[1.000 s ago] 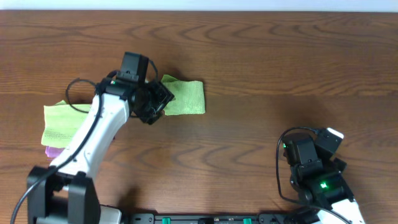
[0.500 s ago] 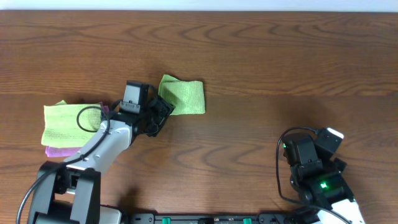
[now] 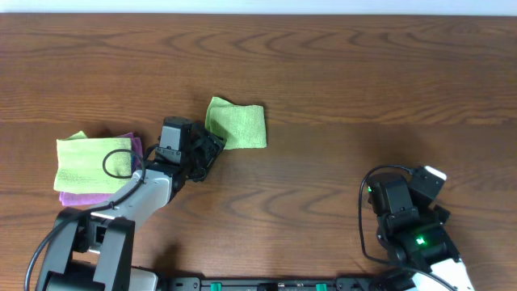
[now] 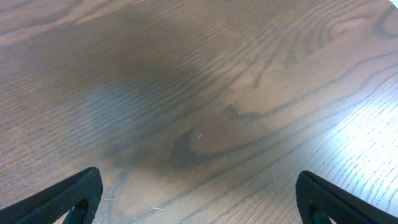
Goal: Fold the cloth
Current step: 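Press and adjust the folded cloth edge with the left gripper, then grasp the folded green cloth with the left gripper and lift it leftward, then lower the green cloth onto the purple cloth stack at left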
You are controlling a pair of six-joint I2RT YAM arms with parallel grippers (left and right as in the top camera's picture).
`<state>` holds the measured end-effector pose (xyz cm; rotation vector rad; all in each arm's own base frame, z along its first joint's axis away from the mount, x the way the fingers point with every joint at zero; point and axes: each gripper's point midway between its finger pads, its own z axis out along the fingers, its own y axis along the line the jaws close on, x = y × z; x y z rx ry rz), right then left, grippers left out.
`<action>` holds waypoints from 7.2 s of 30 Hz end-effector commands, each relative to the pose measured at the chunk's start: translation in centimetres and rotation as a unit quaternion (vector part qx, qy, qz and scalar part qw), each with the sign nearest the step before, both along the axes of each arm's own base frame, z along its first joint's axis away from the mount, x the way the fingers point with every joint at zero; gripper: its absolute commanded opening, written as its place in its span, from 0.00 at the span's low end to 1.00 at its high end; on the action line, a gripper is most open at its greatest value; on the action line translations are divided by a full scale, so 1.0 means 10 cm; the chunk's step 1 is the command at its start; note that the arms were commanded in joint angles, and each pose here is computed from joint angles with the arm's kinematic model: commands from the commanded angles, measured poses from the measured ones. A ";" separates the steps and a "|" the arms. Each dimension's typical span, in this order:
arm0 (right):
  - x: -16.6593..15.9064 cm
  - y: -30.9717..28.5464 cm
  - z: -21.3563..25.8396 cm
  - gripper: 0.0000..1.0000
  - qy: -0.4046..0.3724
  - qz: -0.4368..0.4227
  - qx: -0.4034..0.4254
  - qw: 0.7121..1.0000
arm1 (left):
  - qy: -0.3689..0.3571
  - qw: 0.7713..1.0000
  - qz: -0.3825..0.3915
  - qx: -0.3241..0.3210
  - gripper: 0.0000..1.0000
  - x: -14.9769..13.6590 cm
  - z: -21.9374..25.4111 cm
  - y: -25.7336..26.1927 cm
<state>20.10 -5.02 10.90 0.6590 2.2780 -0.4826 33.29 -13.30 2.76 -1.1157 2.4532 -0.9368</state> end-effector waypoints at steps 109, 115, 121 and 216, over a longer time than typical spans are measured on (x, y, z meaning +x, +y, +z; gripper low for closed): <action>-0.01 -0.04 0.02 0.99 -0.007 -0.013 -0.005 1.000 | -0.085 0.983 -0.120 0.113 0.06 0.61 0.96 0.31; -0.01 -0.04 0.02 0.99 -0.007 -0.013 -0.005 1.000 | -0.112 0.983 -0.100 0.105 0.06 0.61 1.22 0.59; -0.01 -0.04 0.02 0.99 -0.007 -0.013 -0.005 1.000 | -0.126 0.984 -0.081 0.095 0.06 0.61 1.40 0.79; -0.01 -0.04 0.02 0.99 -0.007 -0.013 -0.005 1.000 | 0.011 0.997 0.028 0.066 0.06 -0.62 1.49 2.59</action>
